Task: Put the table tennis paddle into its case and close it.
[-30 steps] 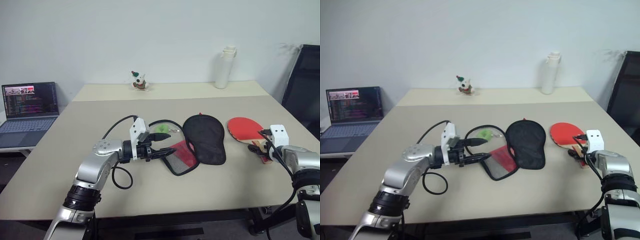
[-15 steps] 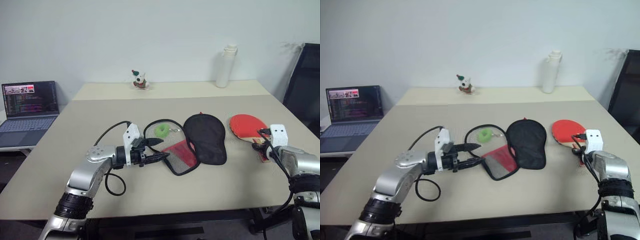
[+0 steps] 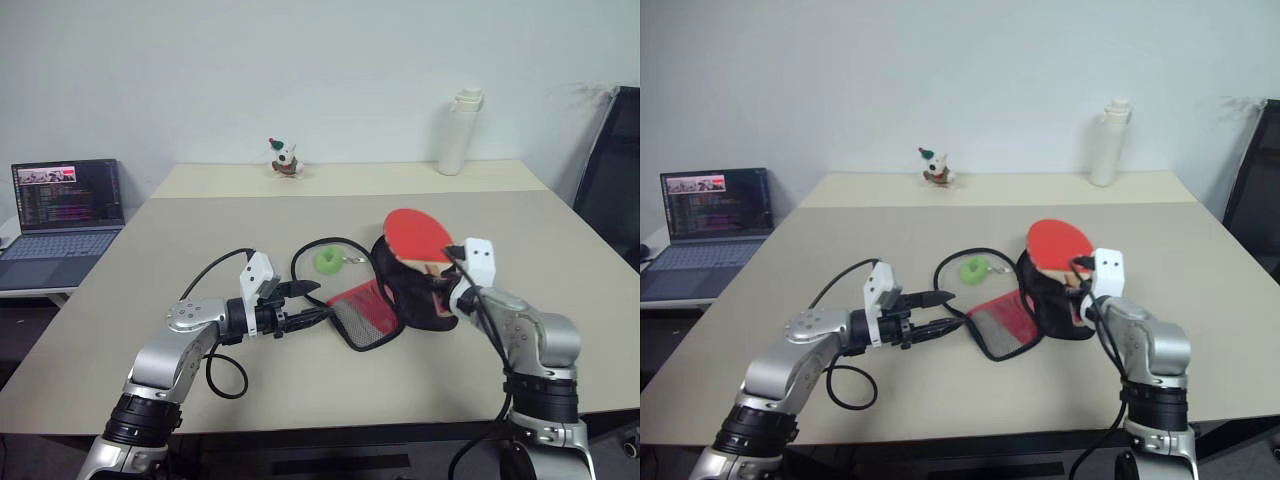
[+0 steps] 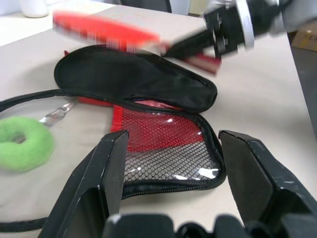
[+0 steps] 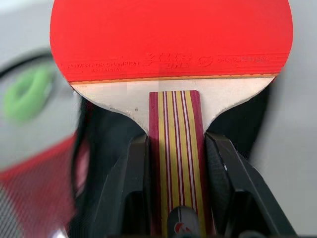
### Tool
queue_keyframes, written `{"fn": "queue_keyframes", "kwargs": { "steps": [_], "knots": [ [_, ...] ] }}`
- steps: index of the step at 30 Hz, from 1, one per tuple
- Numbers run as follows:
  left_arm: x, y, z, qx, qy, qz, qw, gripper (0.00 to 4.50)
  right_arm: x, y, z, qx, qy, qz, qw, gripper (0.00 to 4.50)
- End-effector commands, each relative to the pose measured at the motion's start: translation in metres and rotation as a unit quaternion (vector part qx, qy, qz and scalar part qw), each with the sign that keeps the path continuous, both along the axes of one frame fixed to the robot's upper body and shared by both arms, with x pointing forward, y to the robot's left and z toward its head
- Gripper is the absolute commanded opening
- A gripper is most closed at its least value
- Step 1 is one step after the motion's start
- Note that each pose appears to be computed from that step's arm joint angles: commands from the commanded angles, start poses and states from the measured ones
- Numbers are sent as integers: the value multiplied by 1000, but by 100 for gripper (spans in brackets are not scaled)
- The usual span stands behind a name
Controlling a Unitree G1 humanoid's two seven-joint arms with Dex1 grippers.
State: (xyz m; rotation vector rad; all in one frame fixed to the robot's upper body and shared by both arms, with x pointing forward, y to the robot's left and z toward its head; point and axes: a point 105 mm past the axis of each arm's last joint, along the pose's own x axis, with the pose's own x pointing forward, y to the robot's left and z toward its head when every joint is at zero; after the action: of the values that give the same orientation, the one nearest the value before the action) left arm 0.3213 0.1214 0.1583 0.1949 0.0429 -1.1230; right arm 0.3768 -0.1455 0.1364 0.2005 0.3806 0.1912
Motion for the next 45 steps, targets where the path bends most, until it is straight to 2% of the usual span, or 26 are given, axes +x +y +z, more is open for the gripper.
{"fn": "queue_keyframes", "kwargs": {
  "steps": [1, 11, 19, 21, 23, 27, 29, 33, 39, 40, 42, 45],
  "knots": [
    [-3, -7, 12, -5, -30, -18, 999, 317, 6, 1, 17, 0, -40, -20, 999, 112],
    [-5, -8, 11, -6, -29, -16, 999, 317, 15, -6, -1, -23, -23, -35, 999, 112],
    [-6, -7, 10, -5, -27, -13, 1000, 317, 15, 3, -7, -29, -15, -28, 999, 112],
    [-5, -6, 10, -5, -27, -12, 1000, 317, 14, 4, -7, -26, -15, -30, 999, 184],
    [-5, -5, 10, -5, -27, -8, 1000, 317, 13, 7, -6, -25, -17, -26, 999, 235],
    [-3, -1, 11, -5, -26, 2, 1000, 317, 12, 10, 2, -42, -34, -16, 998, 382],
    [-1, 1, 10, -4, -24, 9, 1000, 317, 6, 22, 13, -23, -52, 32, 998, 446],
    [6, 12, 4, 4, -15, 35, 999, 317, -26, 37, 46, -17, -94, 173, 980, 446],
    [32, 40, -22, 27, 16, 120, 992, 317, -55, 12, 82, -35, -139, 238, 961, 446],
    [36, 42, -28, 35, 20, 128, 991, 279, -57, 9, 84, -36, -141, 241, 960, 450],
    [39, 45, -39, 57, 25, 130, 990, 233, -62, 7, 85, -41, -142, 252, 956, 450],
    [46, 45, -49, 84, 28, 131, 987, 111, -71, 9, 83, -56, -138, 278, 949, 450]
  ]
}}
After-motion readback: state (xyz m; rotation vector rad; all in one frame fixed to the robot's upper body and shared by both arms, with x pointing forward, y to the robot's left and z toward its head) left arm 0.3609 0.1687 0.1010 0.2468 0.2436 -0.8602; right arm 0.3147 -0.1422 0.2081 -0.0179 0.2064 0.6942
